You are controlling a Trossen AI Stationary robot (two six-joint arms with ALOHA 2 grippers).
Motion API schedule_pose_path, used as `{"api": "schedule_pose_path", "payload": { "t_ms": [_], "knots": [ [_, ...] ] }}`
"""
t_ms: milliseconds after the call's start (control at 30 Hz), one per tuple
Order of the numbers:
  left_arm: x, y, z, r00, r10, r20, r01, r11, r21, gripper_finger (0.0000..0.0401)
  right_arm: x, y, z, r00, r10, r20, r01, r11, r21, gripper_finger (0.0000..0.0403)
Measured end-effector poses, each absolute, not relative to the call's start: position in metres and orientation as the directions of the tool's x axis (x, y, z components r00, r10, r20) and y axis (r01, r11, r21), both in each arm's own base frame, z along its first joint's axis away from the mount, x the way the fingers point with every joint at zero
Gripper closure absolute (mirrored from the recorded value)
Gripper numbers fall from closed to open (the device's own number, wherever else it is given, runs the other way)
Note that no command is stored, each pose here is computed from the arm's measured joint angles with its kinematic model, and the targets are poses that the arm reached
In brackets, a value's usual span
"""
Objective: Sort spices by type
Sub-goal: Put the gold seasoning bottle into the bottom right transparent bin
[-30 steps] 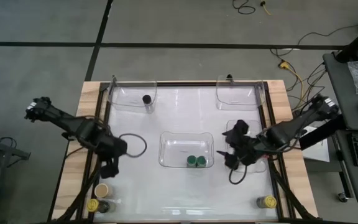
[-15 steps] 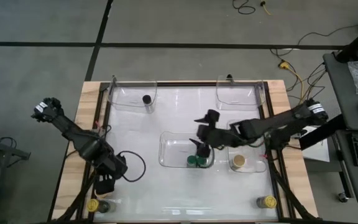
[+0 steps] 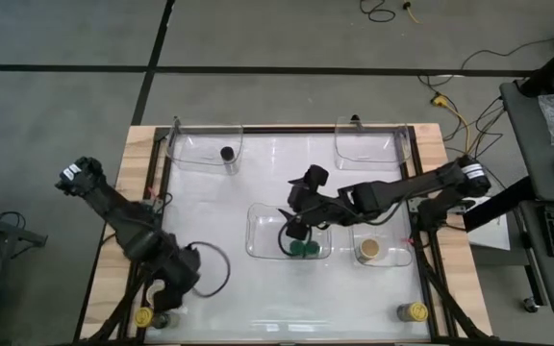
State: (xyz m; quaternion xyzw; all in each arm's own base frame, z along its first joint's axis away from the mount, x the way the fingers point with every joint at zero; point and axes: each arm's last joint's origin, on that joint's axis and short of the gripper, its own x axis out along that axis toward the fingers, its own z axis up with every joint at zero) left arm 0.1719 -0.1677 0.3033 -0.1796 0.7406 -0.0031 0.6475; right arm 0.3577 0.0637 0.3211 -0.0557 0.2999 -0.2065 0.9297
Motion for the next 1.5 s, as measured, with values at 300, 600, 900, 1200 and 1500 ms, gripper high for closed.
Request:
{"api": "schedule_pose_path", "payload": {
  "t_ms": [300,600,900,1200,1500],
  "knots": [
    [0.129,-0.190,0.292,-0.087,-0.172,-0.981,-0.204,0.967,-0.151,0.0067,0.374,0.065,0.318,0.721,-0.446,-0.530,0.374,0.895,-0.243,0.0038],
    [0.109,-0.200,0.291,-0.002,-0.115,-0.993,-0.148,0.982,-0.113,0.0060,0.373,0.063,0.319,0.702,-0.489,-0.518,0.434,0.870,-0.233,0.0038],
    [0.103,-0.203,0.289,0.043,-0.104,-0.994,-0.013,0.994,-0.105,0.0060,0.371,0.065,0.320,0.704,-0.486,-0.518,0.425,0.872,-0.241,0.0038],
    [0.104,-0.215,0.281,0.062,-0.100,-0.993,-0.035,0.994,-0.103,0.0060,0.371,0.065,0.320,0.705,-0.484,-0.519,0.424,0.873,-0.239,0.0038],
    [0.104,-0.216,0.262,0.107,-0.183,-0.977,-0.140,0.970,-0.197,0.0060,0.372,0.065,0.324,0.714,-0.481,-0.509,0.428,0.875,-0.227,0.0038]
  ]
}}
